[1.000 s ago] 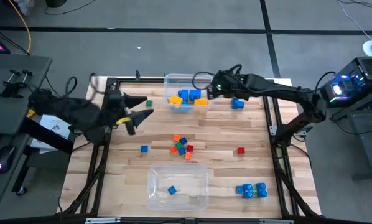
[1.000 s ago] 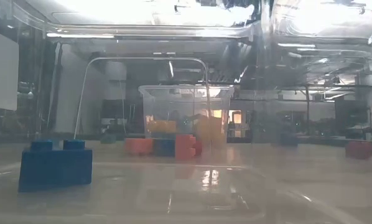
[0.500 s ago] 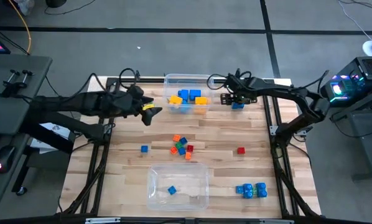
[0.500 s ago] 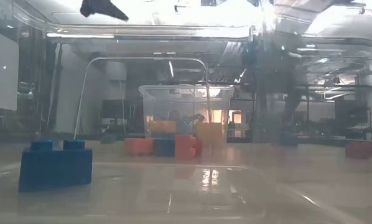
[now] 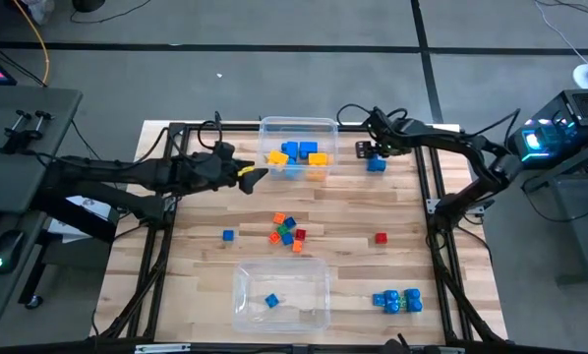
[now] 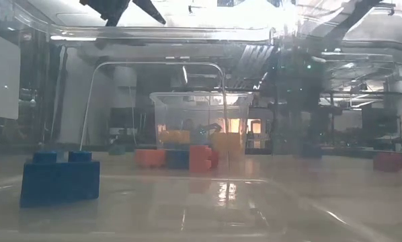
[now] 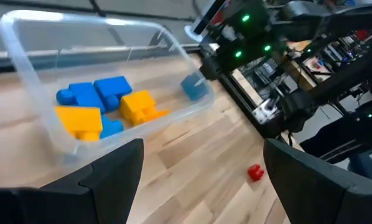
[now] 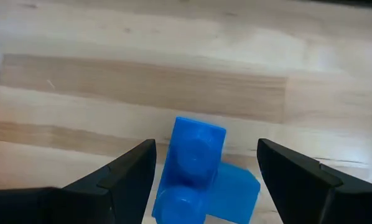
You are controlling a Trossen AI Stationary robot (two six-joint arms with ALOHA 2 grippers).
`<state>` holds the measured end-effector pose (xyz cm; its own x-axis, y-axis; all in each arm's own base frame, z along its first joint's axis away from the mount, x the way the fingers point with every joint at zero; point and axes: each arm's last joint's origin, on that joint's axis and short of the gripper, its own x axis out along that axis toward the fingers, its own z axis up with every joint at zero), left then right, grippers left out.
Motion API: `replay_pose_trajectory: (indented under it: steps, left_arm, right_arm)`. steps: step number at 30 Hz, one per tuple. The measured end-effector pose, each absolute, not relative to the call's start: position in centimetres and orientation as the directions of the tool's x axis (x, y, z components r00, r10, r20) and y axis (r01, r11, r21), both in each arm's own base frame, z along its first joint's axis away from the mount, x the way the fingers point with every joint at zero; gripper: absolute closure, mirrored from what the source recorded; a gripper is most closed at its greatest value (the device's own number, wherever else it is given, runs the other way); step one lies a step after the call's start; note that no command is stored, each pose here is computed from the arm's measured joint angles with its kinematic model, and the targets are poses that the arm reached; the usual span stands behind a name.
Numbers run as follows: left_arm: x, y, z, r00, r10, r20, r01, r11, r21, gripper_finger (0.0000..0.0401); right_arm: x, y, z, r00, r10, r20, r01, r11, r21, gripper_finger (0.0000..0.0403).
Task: Sort blocks by size
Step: Put the large blue game piece into the top transparent bin
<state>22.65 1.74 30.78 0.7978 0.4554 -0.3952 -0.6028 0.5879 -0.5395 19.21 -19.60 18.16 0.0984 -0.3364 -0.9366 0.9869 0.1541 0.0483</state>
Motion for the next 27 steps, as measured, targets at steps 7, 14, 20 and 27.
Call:
replay_pose_trajectory:
  steps: [7,14,20,27]
  left_arm:
    - [22.8,2.6,31.3,0.813,0.470,-0.345,-0.582,0.628,-0.516,0.0084]
    - [22.8,2.9,31.5,0.852,0.396,-0.343,-0.523,0.685,-0.508,0.0084]
    - [21.9,3.6,33.2,0.904,0.353,-0.241,-0.427,0.773,-0.469,0.0084]
    - [18.1,4.8,36.0,0.895,0.437,-0.084,-0.430,0.800,-0.418,0.0084]
  right_arm:
    - [20.5,-20.0,16.0,0.087,-0.313,-0.946,0.989,0.143,0.044,0.0128]
    - [20.6,-20.3,15.3,0.054,-0.334,-0.941,0.996,0.090,0.025,0.0173]
    - [20.9,-20.3,15.4,0.071,-0.326,-0.943,0.996,0.079,0.048,0.0273]
    - [23.5,-19.9,22.8,0.216,-0.532,-0.819,0.971,0.201,0.126,0.0273]
